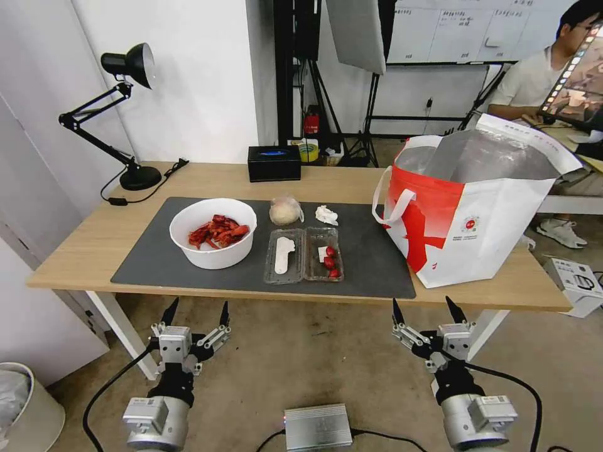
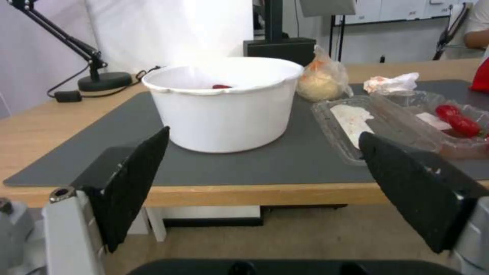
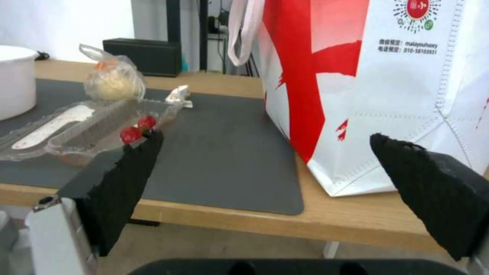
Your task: Pick up the trash from the table and place it into the takeout bag.
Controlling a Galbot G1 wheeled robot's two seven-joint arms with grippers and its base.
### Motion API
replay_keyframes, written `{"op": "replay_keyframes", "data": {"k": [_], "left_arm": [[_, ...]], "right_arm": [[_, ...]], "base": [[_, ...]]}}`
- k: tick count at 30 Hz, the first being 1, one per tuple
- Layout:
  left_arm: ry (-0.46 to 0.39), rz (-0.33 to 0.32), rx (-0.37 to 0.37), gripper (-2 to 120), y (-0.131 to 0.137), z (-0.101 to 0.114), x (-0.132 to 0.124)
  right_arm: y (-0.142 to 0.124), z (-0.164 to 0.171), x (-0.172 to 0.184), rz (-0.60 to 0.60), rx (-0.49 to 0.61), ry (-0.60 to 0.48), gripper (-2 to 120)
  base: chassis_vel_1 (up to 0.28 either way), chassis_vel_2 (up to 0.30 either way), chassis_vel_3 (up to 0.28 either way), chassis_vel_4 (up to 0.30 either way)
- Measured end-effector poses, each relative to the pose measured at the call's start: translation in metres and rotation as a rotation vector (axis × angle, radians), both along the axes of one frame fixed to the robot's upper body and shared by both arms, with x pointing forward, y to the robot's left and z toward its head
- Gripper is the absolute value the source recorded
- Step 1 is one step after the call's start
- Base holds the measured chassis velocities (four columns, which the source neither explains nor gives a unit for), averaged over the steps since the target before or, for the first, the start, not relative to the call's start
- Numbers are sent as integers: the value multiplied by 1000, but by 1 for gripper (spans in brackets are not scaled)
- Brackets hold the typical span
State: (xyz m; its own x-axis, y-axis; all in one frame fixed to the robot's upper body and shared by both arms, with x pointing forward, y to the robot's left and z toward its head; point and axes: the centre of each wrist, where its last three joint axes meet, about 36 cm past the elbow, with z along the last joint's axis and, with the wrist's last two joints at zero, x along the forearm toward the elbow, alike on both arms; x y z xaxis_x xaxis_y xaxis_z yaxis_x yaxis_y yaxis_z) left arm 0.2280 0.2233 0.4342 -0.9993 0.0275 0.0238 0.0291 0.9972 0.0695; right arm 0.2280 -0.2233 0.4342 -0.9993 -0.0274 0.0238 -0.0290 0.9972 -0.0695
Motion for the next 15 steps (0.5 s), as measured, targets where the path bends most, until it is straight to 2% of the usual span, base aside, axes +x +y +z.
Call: {"op": "replay_keyframes", "data": {"k": [15], "left_arm": [[0,0,0,100,0,0,0]], "right_arm": [[0,0,0,0,0,0,100]], "base": [[0,0,0,0]]}}
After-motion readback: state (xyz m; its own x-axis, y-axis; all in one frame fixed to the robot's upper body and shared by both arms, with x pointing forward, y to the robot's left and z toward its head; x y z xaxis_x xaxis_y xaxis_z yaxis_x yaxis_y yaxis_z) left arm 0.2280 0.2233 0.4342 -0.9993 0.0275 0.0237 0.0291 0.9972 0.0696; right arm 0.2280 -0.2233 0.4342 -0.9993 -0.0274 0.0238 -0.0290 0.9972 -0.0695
